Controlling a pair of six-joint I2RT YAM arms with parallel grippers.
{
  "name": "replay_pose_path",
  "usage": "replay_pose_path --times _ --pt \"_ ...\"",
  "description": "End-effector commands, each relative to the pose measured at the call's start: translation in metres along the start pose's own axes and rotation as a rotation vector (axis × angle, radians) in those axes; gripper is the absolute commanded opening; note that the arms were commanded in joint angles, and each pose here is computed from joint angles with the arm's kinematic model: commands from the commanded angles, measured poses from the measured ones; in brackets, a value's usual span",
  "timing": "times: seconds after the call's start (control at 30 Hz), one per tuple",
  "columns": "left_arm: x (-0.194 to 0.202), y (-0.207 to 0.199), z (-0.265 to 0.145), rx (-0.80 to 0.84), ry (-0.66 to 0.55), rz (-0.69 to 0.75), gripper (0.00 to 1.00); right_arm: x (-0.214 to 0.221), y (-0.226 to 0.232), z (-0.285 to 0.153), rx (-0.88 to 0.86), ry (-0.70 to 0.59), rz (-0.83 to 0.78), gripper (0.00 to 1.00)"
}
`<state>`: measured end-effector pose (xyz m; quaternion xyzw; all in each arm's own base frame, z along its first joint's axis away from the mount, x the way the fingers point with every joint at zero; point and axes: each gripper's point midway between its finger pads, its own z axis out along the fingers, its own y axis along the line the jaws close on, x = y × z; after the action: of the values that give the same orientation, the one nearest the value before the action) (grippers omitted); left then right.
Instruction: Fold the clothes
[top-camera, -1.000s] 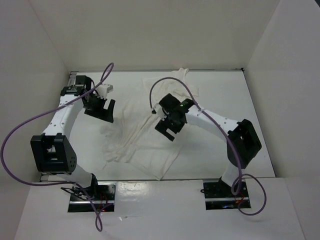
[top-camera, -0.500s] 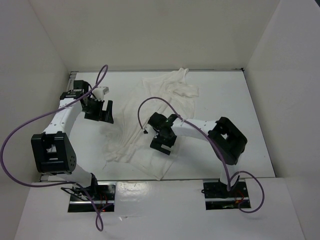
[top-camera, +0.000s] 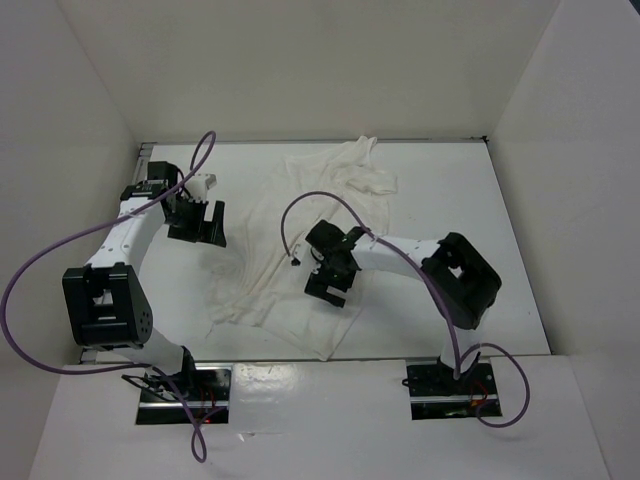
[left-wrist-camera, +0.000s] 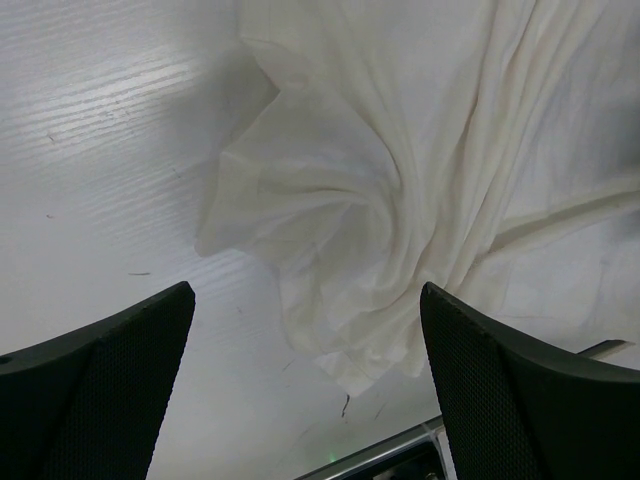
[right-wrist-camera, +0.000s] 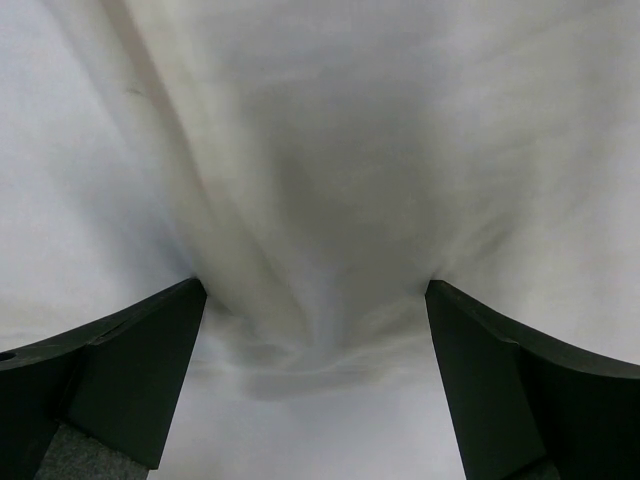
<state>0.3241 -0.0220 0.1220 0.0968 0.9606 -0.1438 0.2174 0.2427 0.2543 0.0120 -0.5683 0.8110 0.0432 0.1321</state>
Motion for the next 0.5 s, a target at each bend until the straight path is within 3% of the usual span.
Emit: replay_pose_path --times 0.0,0.47 --pt "-0.004 0.002 -0.002 -0.007 -0.024 -0.010 0.99 0.074 -0.012 0.011 -0.016 0.180 -0.022 1.00" --pt "0.015 -0.014 0.028 -0.003 0.104 0.043 0.99 0.156 -0.083 -0.030 0.091 0.230 0.101 1.00"
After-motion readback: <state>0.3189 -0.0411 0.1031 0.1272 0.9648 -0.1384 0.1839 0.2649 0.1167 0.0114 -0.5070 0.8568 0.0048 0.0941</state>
